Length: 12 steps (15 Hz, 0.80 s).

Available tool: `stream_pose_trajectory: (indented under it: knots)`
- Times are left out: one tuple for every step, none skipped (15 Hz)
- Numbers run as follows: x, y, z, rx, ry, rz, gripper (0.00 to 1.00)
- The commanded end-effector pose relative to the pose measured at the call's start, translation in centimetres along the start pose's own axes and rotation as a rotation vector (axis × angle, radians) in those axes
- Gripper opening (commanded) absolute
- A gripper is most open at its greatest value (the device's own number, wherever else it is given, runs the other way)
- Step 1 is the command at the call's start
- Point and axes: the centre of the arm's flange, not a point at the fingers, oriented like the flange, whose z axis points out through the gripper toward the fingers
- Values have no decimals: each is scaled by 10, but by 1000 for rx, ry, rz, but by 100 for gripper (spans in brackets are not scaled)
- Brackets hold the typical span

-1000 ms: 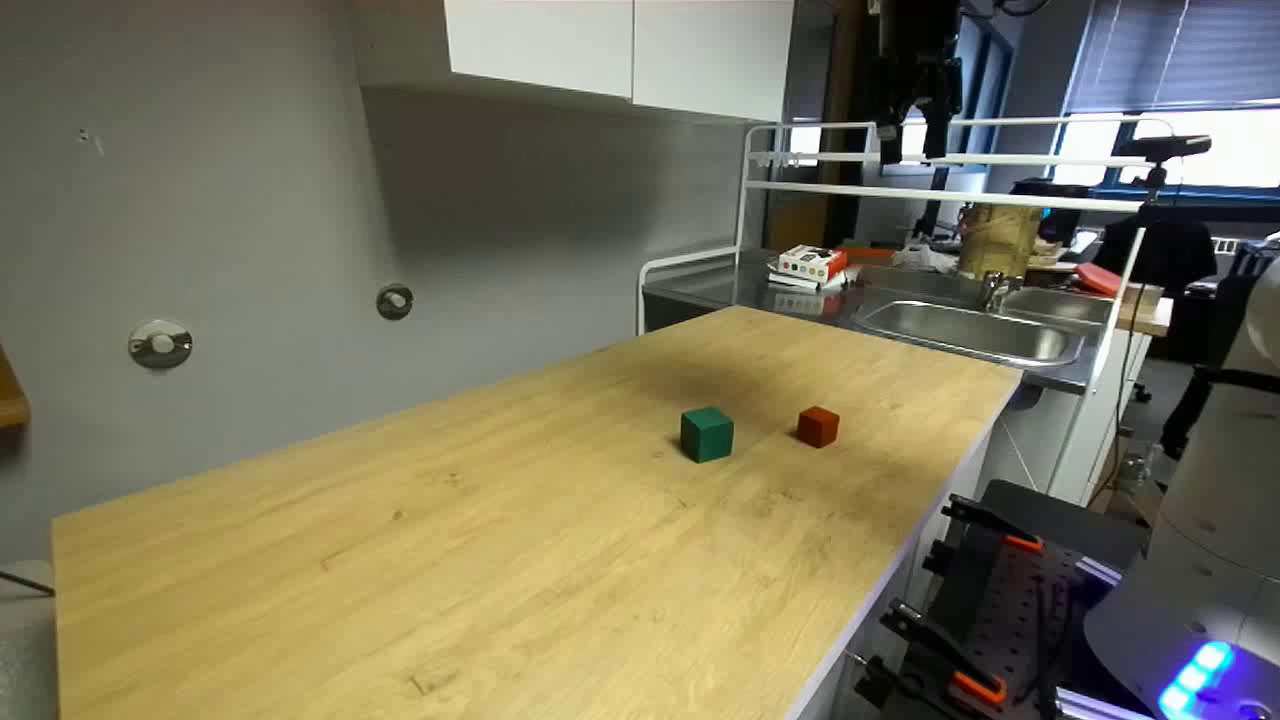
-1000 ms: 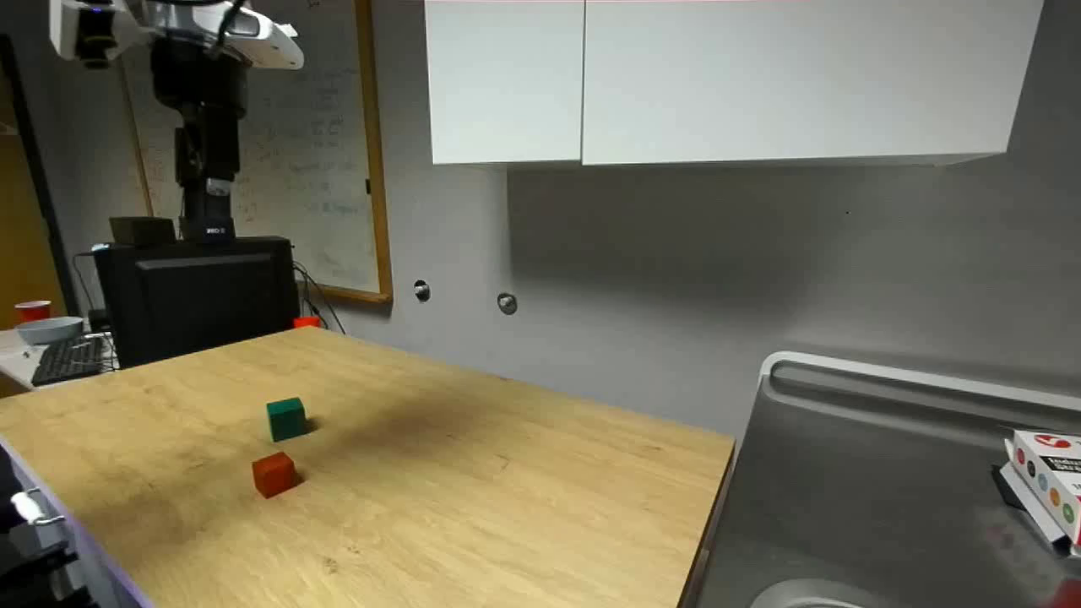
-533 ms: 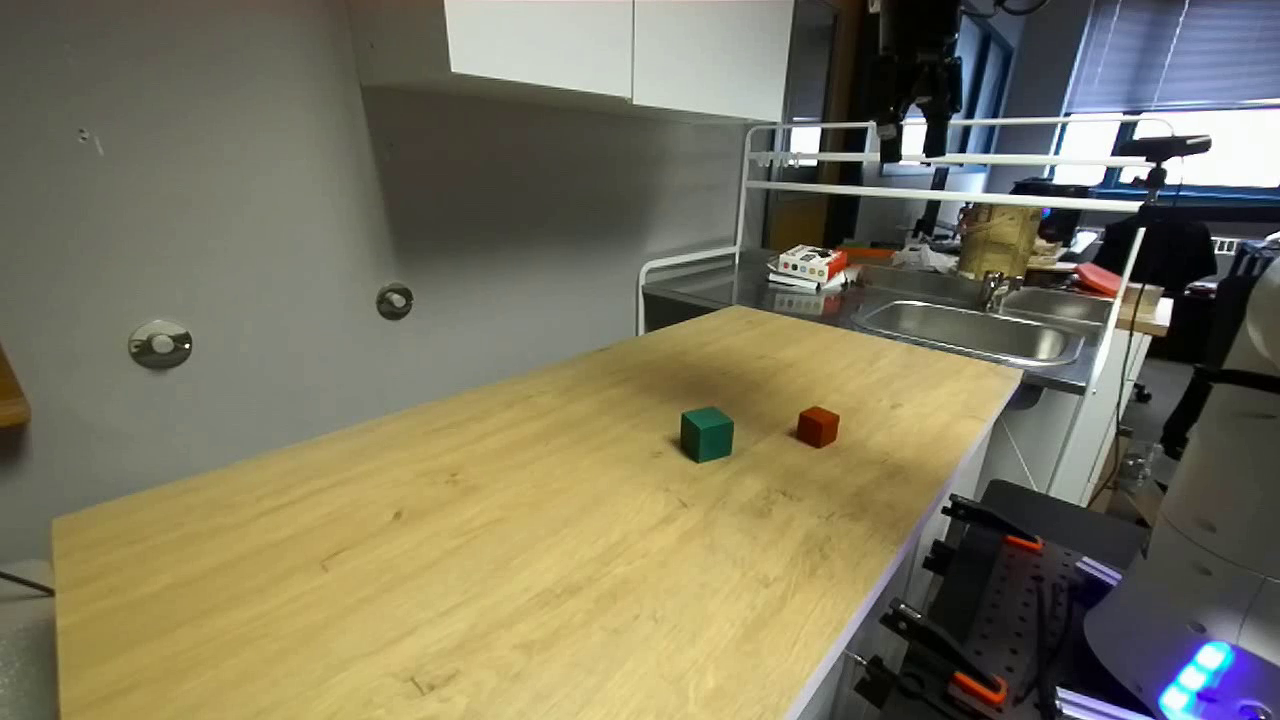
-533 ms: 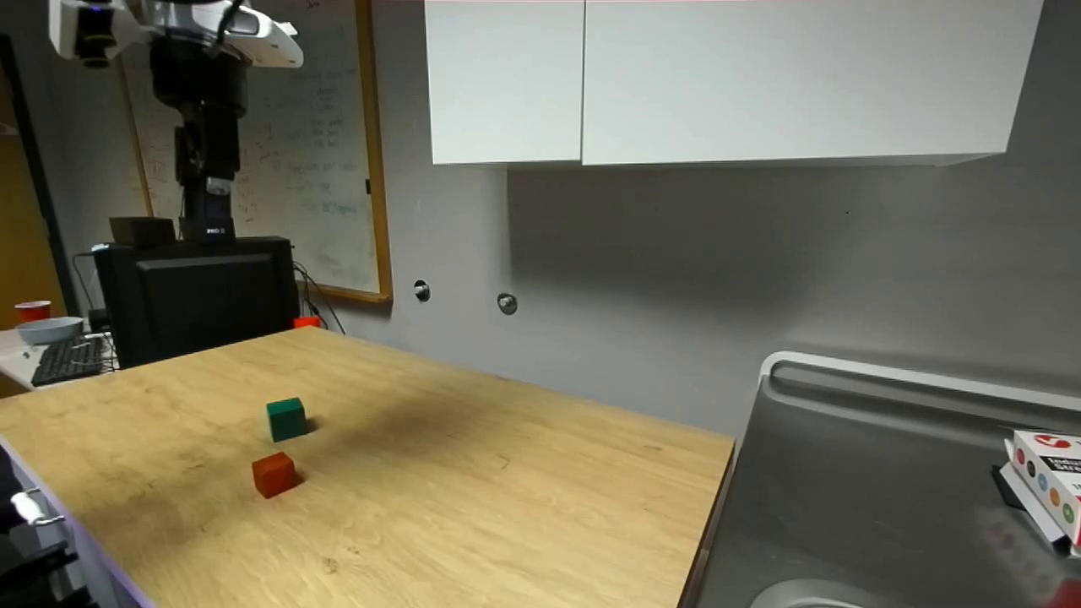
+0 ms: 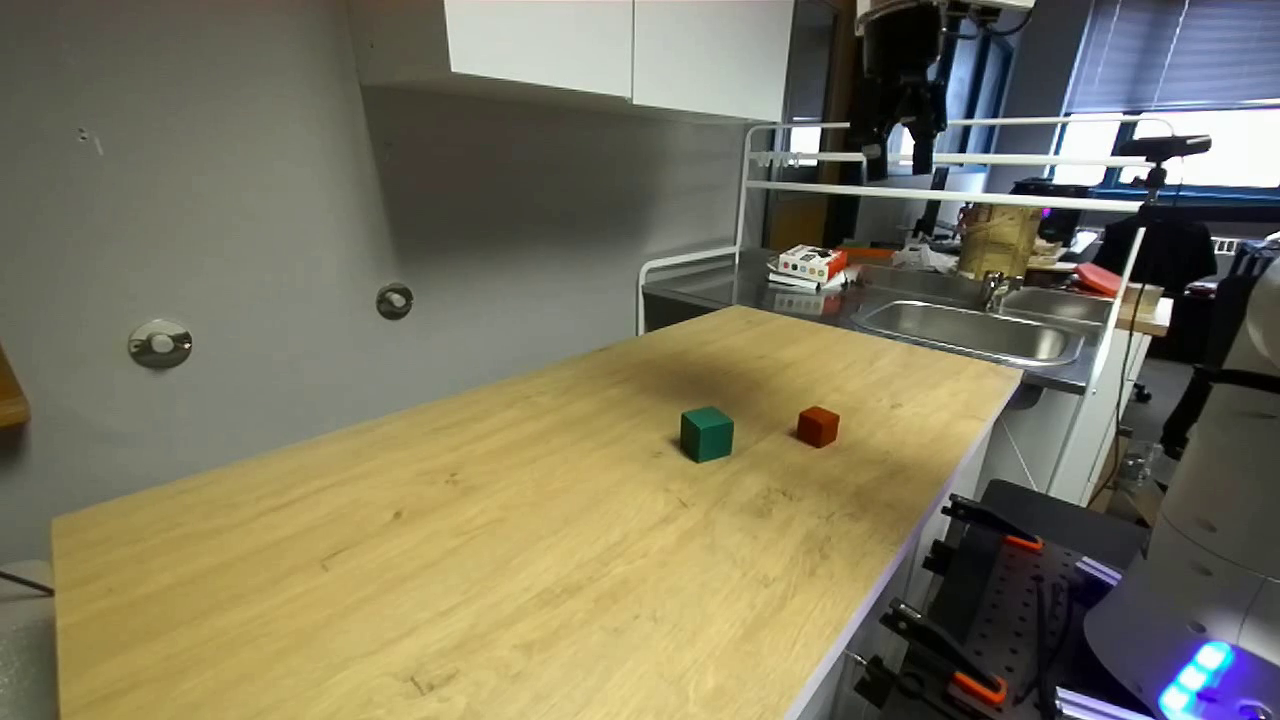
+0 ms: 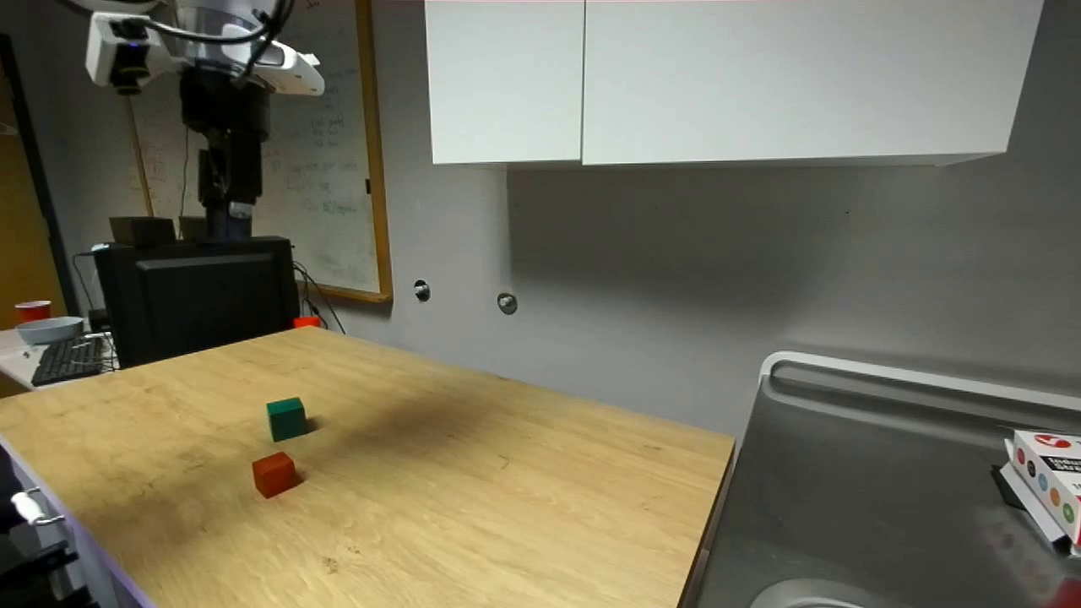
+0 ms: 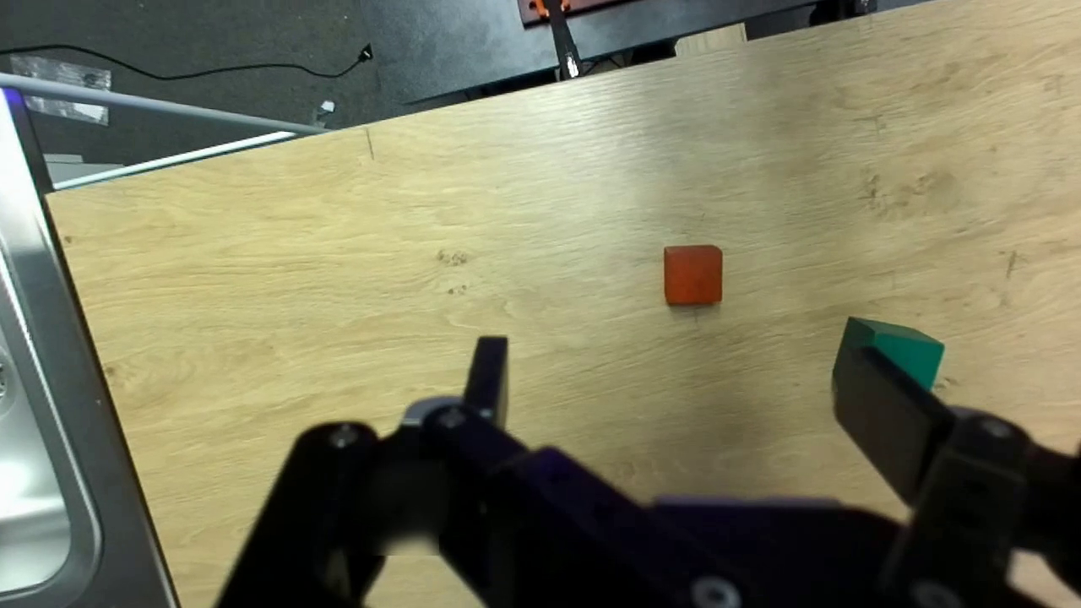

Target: Pick up the orange cube and put it on top of the green cube

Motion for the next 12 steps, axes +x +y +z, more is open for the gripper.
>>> stream_pose_trajectory:
  knots:
    - [48, -9, 31, 22, -12, 47, 100]
    - [60, -12, 43, 40, -10, 48, 100]
    - [73, -16, 58, 55, -7, 54, 100]
    - [85, -19, 70, 76, -15, 55, 100]
    - [95, -23, 87, 93, -31, 54, 100]
    - [103, -27, 102, 115, -51, 51, 100]
    - [108, -30, 120, 144, -75, 50, 100]
    - [111, -35, 135, 170, -97, 54, 100]
    - [110, -38, 153, 194, -121, 63, 100]
    - [110, -43, 167, 221, -144, 71, 100]
    - [106, -48, 183, 246, -165, 81, 100]
    - [102, -53, 196, 271, -184, 90, 100]
